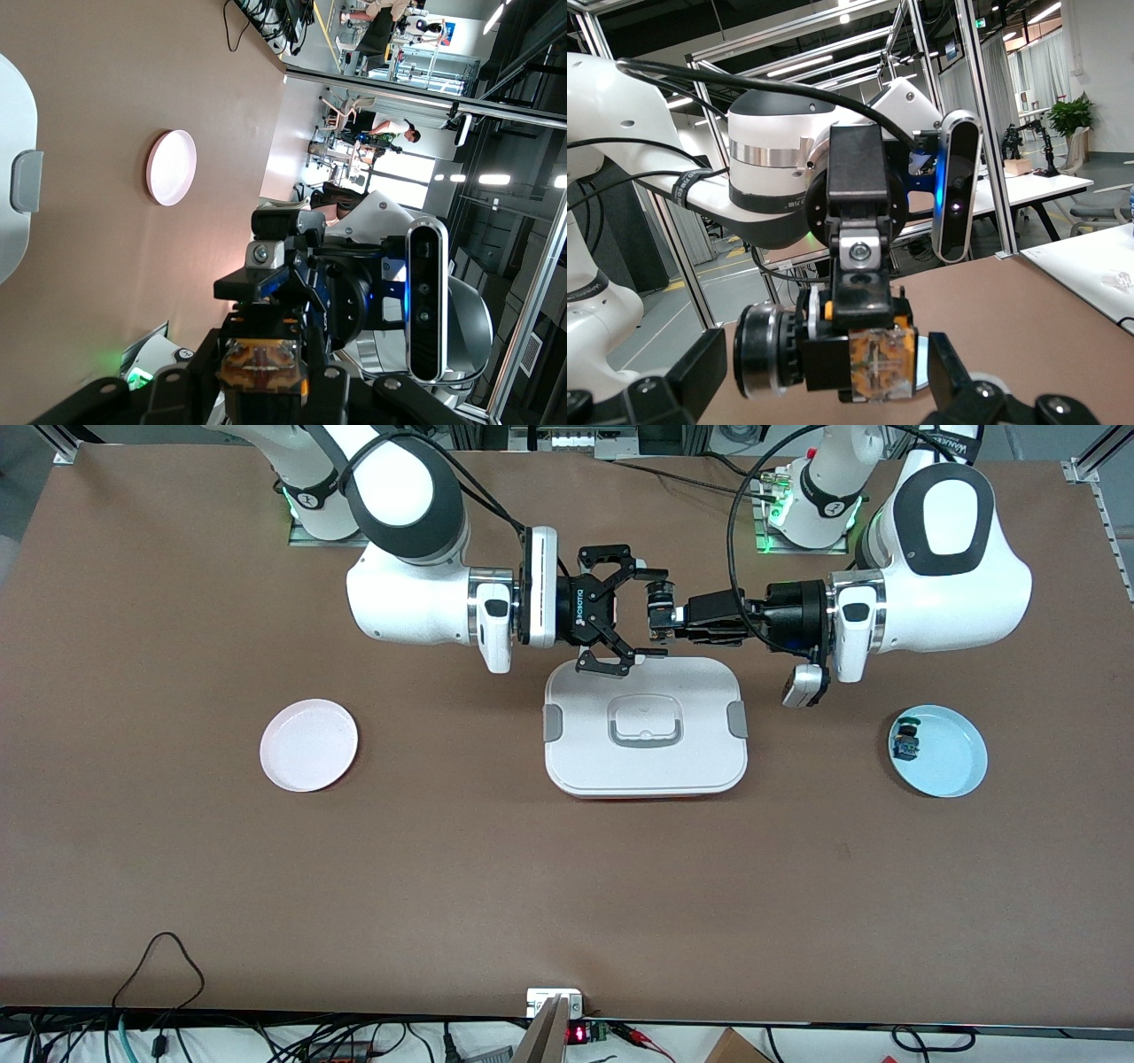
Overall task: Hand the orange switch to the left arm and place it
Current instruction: 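Grasp the orange switch with the left gripper and open the right gripper, then carry the switch to the blue plate while the right gripper withdraws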
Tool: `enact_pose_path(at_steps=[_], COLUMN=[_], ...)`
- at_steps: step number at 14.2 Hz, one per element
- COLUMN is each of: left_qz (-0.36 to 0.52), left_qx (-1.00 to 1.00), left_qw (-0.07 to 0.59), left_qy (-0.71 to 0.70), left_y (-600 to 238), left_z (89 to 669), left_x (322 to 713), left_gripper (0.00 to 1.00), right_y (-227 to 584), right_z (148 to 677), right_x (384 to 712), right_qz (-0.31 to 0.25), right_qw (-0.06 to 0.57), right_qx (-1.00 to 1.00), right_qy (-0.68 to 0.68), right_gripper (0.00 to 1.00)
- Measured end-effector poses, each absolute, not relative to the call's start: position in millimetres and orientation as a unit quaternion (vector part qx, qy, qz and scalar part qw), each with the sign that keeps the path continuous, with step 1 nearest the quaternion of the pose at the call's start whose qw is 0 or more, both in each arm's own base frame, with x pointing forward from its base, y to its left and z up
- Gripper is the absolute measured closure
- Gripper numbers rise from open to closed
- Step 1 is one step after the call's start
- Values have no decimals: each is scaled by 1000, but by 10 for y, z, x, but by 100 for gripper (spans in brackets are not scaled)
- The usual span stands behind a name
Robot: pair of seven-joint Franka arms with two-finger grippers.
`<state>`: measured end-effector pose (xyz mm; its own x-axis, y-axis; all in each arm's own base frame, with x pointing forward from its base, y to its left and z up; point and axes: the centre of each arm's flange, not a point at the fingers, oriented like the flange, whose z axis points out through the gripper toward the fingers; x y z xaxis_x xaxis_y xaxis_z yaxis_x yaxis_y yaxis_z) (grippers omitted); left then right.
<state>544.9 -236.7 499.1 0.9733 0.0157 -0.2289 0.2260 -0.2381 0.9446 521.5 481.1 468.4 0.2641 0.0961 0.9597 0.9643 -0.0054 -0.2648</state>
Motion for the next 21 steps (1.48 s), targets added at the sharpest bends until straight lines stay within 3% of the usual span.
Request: enact_pose_path(at_steps=[6,10,13,15,21], left_qz=[-79,-77,-66,-69,-85], left_qx=[787,839,865,883,931], left_qw=[608,539,493,450,258], left_qy=[71,-11,-70,-113,-242], left_y=[-2293,-2103,-1826,-1659,-1323], left_z=[5010,5028,4906,4809,4876], left_x=[5474,5451,5472,5455,5446], left_gripper=[59,59,59,59,59], right_y=[4383,3617,3176,2965,2456], right_z=[4660,4555,4451,4381,4276], right_x=[5542,5922,6028,6030,6044], right_qz=[-413,-394,-353,-297,-178], right_qw=[532,544,555,568,551], right_qx=[-591,-574,-579,-601,-665], right_qy=[-444,-467,-481,-479,-471], right_gripper=[0,0,0,0,0])
